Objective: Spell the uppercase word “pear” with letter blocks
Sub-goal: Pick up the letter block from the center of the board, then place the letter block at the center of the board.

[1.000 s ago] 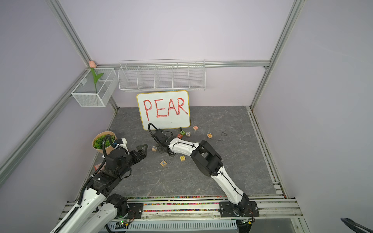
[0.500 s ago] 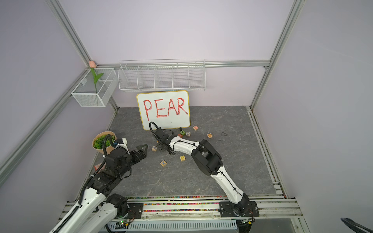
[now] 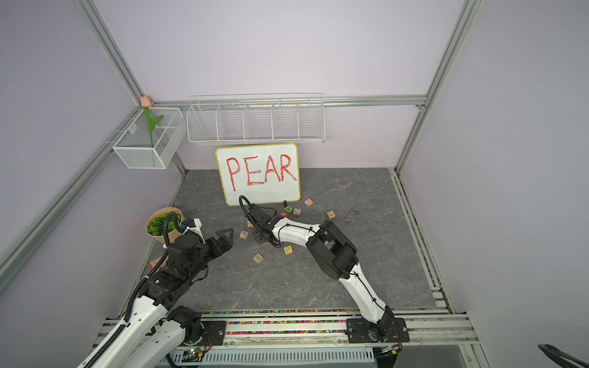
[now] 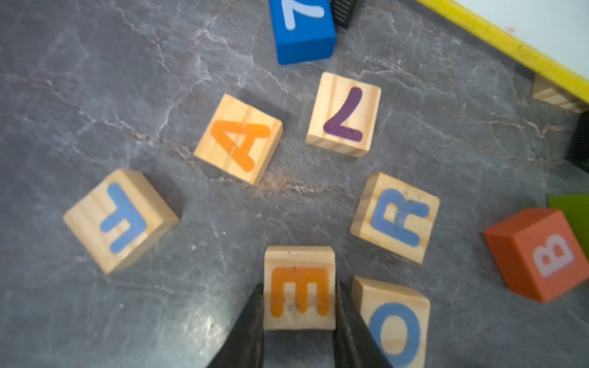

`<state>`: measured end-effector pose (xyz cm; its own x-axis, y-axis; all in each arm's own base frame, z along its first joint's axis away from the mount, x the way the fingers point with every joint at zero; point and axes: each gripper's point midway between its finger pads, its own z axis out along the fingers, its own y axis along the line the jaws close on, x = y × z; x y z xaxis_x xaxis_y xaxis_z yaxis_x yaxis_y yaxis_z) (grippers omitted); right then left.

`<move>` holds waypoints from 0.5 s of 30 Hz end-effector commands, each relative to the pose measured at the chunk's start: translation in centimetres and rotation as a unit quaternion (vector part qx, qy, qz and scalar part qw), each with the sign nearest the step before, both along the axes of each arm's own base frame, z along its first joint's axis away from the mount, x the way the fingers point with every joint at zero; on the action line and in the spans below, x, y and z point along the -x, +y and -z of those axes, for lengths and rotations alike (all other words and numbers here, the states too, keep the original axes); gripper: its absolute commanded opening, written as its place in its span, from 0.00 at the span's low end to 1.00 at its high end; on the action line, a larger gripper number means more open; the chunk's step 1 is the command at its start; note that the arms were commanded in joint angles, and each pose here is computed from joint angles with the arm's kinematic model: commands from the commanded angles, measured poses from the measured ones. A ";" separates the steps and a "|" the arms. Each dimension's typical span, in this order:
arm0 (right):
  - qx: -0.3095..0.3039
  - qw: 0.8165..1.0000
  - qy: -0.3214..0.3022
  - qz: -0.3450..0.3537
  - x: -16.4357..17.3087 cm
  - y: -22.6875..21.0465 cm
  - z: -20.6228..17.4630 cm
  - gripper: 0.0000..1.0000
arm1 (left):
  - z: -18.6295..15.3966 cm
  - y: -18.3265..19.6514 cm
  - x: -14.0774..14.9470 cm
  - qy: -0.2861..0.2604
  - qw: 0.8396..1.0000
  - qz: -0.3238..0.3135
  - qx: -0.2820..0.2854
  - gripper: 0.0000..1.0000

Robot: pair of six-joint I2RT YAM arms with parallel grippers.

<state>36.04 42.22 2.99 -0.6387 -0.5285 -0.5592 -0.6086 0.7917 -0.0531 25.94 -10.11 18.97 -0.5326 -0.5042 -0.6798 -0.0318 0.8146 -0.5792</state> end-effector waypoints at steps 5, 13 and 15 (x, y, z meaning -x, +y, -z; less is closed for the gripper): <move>-0.024 0.996 -0.043 -0.071 0.5 -3.5 -7.5 0.26 | -0.7 -1.7 -0.6 -0.013 0.999 0.041 0.011 0.99; -0.012 0.996 0.032 -0.081 5.7 -12.3 -6.5 0.25 | -0.3 -3.9 -1.5 -0.001 0.996 0.093 0.009 0.99; 0.004 0.995 0.050 -0.082 7.3 -13.9 -5.5 0.25 | -0.3 -4.4 -1.8 0.002 0.995 0.101 0.016 0.99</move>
<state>32.18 29.78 10.89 -0.5863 -0.5599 -0.5855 -0.6794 0.7335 -0.0211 27.07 -13.36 17.14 -0.6421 -0.4167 -0.6434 0.0564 0.8114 -0.5818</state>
